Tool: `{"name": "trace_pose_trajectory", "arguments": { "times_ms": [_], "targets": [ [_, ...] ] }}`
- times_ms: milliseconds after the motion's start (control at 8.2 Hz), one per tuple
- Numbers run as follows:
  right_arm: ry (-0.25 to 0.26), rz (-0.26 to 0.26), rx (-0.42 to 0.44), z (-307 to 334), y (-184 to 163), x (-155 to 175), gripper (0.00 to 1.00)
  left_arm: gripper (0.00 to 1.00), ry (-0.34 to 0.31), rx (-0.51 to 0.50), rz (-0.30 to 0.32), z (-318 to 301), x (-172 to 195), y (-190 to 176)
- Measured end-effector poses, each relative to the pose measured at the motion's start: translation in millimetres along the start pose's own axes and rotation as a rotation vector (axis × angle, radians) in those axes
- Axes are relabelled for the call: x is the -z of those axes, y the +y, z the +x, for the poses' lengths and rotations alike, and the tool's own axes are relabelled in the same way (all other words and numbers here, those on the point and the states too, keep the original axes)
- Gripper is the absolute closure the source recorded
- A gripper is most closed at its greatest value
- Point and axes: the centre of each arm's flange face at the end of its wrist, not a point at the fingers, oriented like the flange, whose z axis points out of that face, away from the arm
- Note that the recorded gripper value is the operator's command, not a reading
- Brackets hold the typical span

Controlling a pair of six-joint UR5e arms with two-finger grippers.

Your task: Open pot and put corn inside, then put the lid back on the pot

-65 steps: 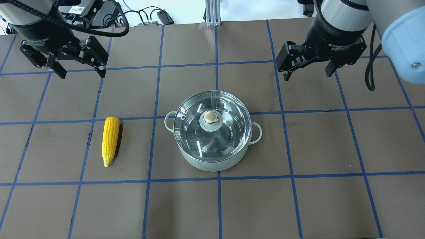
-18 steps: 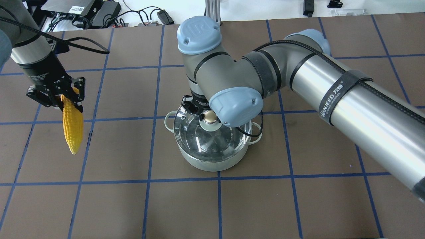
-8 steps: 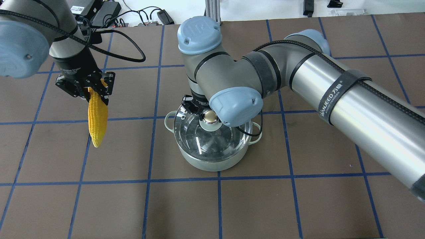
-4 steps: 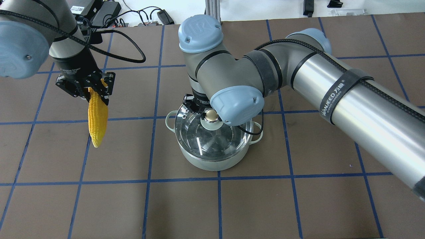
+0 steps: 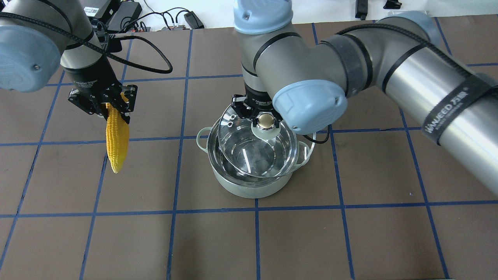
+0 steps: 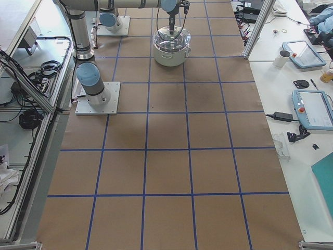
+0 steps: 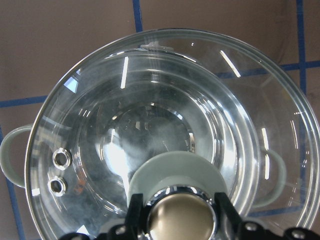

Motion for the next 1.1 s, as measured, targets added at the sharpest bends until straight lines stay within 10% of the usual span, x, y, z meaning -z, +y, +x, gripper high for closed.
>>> {"name": "trace_pose_trajectory", "arguments": {
  "times_ms": [1098],
  "targets": [
    [-0.035, -0.034, 0.078, 179.0, 14.6, 119.0, 0.64, 1.00, 0.222, -0.076, 0.115, 208.9, 8.8, 64.3]
  ]
}}
